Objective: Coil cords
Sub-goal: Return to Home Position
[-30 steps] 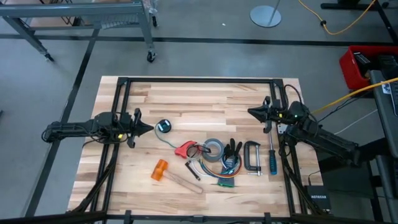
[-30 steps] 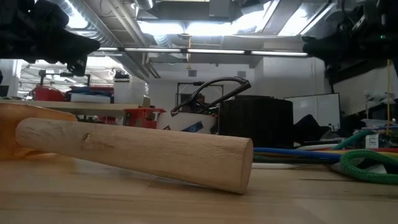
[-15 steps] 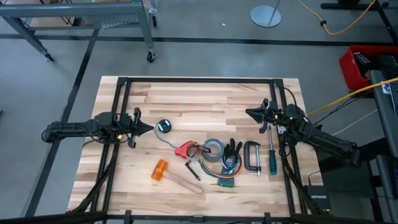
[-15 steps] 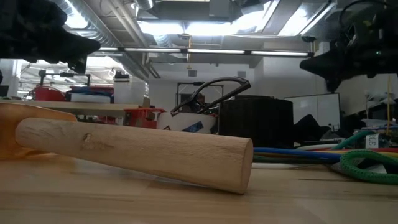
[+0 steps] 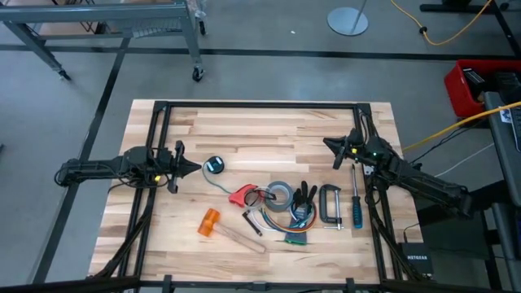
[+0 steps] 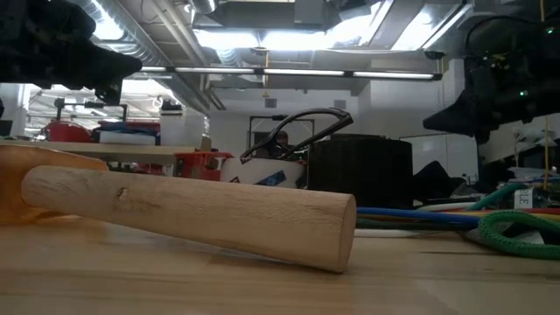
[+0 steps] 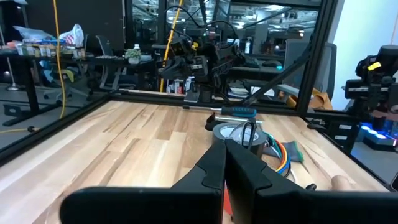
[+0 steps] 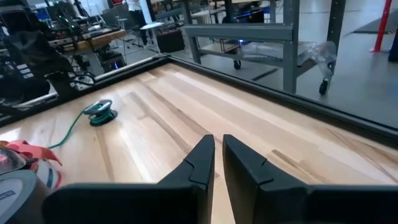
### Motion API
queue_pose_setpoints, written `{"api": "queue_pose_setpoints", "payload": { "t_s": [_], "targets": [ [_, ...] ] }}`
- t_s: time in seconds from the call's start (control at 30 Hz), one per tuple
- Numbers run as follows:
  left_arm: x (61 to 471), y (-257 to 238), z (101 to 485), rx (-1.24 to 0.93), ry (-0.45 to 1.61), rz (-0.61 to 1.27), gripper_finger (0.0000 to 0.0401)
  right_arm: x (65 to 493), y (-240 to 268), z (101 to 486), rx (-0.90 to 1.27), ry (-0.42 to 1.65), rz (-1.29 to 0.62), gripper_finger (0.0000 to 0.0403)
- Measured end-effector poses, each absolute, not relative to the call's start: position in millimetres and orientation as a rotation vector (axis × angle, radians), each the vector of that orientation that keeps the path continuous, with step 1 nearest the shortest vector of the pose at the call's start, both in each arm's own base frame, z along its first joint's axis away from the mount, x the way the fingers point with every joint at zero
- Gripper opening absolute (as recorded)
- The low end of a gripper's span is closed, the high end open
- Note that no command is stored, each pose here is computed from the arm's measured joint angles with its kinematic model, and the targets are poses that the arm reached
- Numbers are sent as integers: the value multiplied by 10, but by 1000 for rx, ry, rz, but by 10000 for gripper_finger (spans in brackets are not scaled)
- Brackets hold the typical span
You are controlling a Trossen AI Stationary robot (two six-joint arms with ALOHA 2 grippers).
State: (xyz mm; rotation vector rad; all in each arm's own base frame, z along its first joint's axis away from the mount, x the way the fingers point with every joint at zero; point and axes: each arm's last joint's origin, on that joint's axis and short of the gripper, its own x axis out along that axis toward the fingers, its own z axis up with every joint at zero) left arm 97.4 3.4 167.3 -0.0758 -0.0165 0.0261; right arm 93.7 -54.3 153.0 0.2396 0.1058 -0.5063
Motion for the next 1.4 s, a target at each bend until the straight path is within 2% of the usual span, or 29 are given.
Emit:
{"api": "queue_pose_setpoints", "payload": {
  "t_s": [0.23,1.0,1.4],
  "targets": [
    [973,34,1674,-51,-17,26,1,939,-544,1521,309,95,-511,37],
    [974,34,1673,-51,-16,26,1,937,-542,1519,313,93,-510,37],
    [974,34,1673,-51,-16,26,1,878,-505,1628,277,-31,-493,37]
  ]
}}
